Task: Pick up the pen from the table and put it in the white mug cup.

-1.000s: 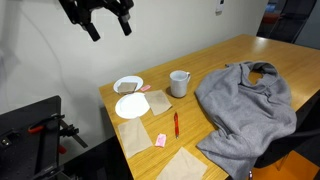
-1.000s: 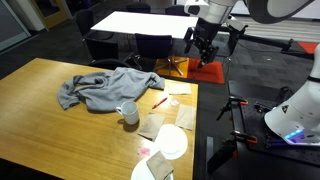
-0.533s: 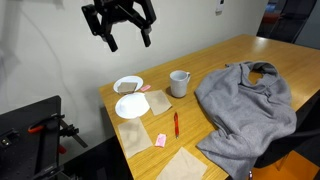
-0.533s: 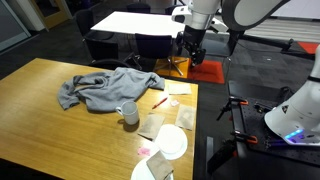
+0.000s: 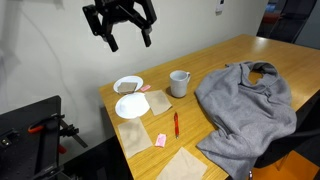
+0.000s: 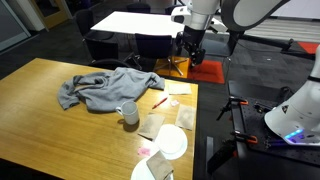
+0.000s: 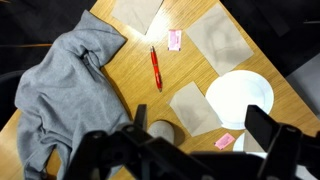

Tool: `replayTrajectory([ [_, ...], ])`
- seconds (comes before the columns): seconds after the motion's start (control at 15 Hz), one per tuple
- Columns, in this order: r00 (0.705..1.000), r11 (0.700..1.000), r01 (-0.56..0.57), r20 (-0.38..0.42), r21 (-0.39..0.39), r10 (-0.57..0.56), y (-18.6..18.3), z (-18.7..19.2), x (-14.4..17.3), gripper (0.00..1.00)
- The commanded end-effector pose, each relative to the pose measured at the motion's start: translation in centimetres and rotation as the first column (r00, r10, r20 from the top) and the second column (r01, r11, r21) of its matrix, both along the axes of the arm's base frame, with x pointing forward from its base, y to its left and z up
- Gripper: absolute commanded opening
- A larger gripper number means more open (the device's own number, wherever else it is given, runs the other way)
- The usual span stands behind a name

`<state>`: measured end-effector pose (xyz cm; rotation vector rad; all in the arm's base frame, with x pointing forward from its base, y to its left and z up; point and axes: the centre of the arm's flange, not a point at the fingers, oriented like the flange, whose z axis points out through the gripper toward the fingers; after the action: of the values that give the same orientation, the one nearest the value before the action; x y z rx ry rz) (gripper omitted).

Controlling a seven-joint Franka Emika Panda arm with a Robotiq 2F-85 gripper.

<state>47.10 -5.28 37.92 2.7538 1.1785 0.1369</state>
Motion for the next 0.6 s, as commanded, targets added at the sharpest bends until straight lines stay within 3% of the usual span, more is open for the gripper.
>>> replayTrajectory([
  [0.0,1.0,1.0,-0.023,0.018,0.016,0.022,-0.1,-1.0,1.6,1.0],
  [0.53,0.998,0.996,-0.066,-0.017,0.052,0.067,-0.2,-5.4,5.5,1.0],
])
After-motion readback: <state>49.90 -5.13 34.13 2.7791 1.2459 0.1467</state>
